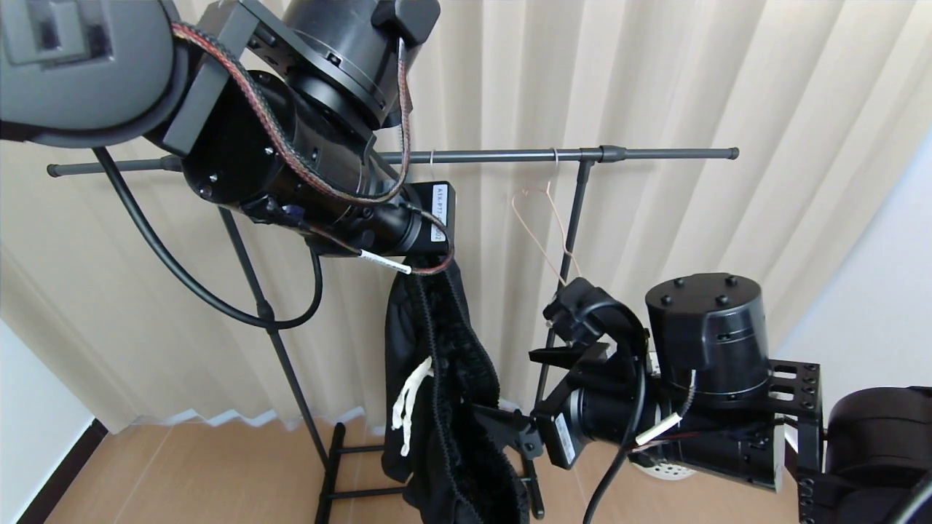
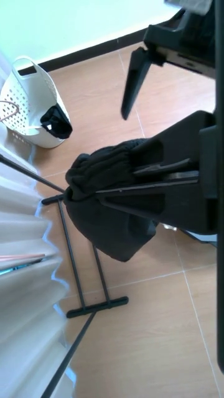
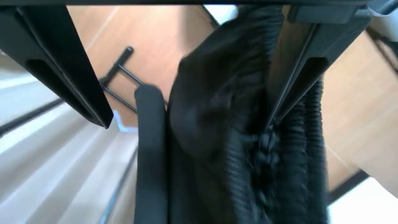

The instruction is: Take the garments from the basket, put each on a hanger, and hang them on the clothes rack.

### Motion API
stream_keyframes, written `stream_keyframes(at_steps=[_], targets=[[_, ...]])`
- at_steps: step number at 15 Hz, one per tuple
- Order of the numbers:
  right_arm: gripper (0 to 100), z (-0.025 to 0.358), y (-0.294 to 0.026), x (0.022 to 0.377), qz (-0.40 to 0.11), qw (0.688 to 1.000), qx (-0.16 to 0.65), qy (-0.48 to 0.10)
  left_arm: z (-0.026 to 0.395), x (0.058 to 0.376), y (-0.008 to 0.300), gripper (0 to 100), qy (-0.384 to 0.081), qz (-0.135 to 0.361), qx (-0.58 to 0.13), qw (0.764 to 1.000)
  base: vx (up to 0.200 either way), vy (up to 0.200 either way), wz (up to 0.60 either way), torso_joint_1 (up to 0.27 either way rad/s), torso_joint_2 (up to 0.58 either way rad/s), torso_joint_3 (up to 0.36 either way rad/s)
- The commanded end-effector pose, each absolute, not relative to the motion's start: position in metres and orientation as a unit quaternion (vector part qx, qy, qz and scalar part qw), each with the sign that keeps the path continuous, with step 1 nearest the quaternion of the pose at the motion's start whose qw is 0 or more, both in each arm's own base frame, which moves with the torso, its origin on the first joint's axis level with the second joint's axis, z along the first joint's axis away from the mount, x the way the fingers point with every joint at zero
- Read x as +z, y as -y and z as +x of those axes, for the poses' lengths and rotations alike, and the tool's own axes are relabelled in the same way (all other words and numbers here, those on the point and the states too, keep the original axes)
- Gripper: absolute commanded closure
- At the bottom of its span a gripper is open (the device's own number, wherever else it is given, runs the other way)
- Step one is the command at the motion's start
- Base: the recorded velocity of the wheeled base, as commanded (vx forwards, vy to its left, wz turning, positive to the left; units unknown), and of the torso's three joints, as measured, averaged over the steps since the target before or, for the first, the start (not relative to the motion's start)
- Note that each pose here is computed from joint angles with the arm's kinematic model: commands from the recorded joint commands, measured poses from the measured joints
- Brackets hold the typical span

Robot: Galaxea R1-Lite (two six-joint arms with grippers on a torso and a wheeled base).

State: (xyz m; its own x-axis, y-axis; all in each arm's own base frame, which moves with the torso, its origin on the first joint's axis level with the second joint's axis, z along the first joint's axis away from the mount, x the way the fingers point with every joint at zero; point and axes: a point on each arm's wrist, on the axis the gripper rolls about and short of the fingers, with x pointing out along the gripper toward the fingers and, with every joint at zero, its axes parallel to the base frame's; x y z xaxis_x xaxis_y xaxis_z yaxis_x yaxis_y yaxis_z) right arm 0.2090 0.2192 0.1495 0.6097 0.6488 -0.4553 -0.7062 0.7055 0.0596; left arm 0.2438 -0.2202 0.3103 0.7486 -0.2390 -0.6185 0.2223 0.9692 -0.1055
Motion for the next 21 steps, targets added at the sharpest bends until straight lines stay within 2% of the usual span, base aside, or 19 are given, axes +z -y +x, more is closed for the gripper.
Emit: stream_keyframes(at_steps=[1, 11, 12, 16, 21], targets=[[0, 0.216, -0.226, 0.131, -0.081, 0.894, 0.363, -0.250, 0.240, 0.314, 0.217, 100, -0.329, -0.015, -0.125, 0.936, 0.000, 0.000, 0.00, 0.000, 0.00, 0.000], [0, 0.221, -0.230, 0.120, -0.099, 0.891, 0.360, -0.259, 0.235, 0.315, 0.212, 100, -0.331, -0.014, -0.124, 0.936, 0.000, 0.000, 0.00, 0.000, 0.00, 0.000], [100, 0.222, -0.232, 0.121, -0.097, 0.892, 0.361, -0.256, 0.235, 0.315, 0.212, 100, -0.331, -0.014, -0.125, 0.935, 0.000, 0.000, 0.00, 0.000, 0.00, 0.000], [100, 0.234, -0.230, 0.127, -0.088, 0.906, 0.338, -0.240, 0.232, 0.313, 0.209, 100, -0.342, -0.006, -0.122, 0.932, 0.000, 0.000, 0.00, 0.000, 0.00, 0.000], [100, 0.273, -0.191, 0.153, -0.056, 0.944, 0.254, -0.203, 0.238, 0.289, 0.193, 100, -0.381, 0.013, -0.095, 0.920, 0.000, 0.000, 0.00, 0.000, 0.00, 0.000]])
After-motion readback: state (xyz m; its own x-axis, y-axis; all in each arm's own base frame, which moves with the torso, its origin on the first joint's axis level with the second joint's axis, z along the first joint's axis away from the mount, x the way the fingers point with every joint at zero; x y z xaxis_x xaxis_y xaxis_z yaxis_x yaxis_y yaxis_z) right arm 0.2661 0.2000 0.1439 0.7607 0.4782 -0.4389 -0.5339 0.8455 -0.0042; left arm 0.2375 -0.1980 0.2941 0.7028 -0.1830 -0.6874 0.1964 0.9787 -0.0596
